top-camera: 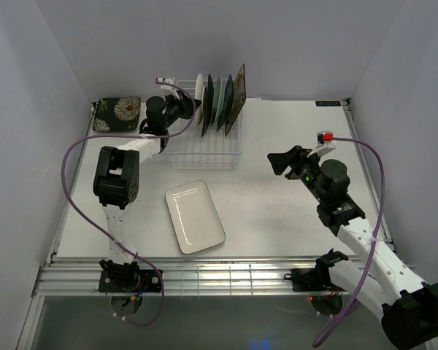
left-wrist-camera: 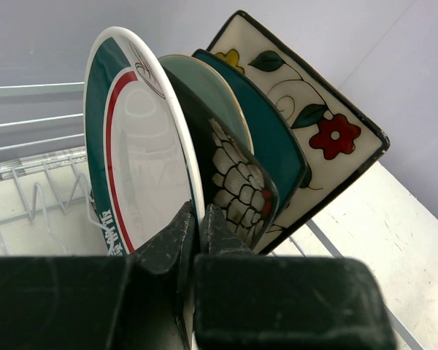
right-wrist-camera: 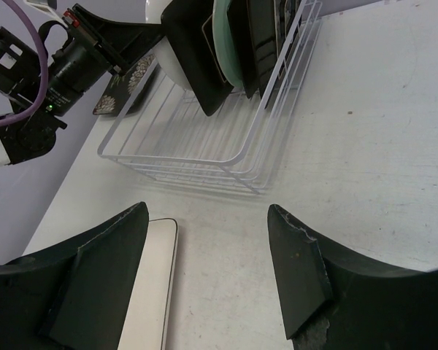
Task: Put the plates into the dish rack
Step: Insert the plate into the dish rack.
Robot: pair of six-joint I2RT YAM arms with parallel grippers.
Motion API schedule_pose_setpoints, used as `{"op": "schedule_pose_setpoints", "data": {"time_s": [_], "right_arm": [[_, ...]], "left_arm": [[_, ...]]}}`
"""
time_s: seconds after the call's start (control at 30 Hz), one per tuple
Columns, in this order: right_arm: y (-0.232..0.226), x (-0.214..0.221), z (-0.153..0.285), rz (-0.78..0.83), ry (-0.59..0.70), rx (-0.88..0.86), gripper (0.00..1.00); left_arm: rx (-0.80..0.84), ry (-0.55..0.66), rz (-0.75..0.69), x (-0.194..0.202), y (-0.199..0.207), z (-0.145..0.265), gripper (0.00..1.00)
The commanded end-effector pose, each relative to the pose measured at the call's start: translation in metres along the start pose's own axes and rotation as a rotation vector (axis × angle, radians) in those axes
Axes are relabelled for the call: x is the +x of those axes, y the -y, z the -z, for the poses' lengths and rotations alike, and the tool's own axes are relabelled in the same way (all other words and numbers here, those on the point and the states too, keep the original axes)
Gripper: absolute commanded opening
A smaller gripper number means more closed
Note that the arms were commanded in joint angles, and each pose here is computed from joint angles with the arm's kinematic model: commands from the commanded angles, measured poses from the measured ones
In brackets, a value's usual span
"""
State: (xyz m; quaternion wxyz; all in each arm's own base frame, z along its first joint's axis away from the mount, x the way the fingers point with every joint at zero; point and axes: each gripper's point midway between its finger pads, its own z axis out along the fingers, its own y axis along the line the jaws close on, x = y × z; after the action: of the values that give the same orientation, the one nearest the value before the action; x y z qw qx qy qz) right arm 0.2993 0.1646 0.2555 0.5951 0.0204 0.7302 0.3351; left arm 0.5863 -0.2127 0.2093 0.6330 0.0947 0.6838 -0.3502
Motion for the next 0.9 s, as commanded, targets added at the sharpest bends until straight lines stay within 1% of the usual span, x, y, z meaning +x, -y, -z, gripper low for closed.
{"op": "schedule_pose_setpoints", "data": {"time_s": [0.0,0.5,0.63,0.73,0.77,0.83,0.87], "right_arm": [[-0.003,-0.007,0.002,0.012,0.037,-0.012,0.72],[-0.003,-0.007,0.006,0.011,0.043,-0.014,0.72],[-0.004,-0.008,0.007,0.011,0.048,-0.015,0.72],[-0.003,-0.007,0.007,0.011,0.046,-0.013,0.72],[-0.004,-0.007,0.007,0.011,0.046,-0.015,0.72],[-0.004,-0.008,0.008,0.011,0.048,-0.015,0.72],[-0.004,-0.008,0.008,0.011,0.047,-0.014,0.72]], "left_arm": [[0.028,0.073,-0.085,-0.027,0.014,-0.005,0.00],[-0.021,0.029,-0.123,-0.007,0.016,-0.016,0.00],[-0.023,0.012,-0.127,0.000,0.015,-0.018,0.13],[-0.025,0.008,-0.128,0.001,0.016,-0.019,0.19],[-0.023,0.008,-0.132,0.001,0.017,-0.019,0.25],[-0.024,0.010,-0.137,-0.002,0.017,-0.020,0.34],[-0.022,0.011,-0.140,-0.003,0.019,-0.020,0.46]]}}
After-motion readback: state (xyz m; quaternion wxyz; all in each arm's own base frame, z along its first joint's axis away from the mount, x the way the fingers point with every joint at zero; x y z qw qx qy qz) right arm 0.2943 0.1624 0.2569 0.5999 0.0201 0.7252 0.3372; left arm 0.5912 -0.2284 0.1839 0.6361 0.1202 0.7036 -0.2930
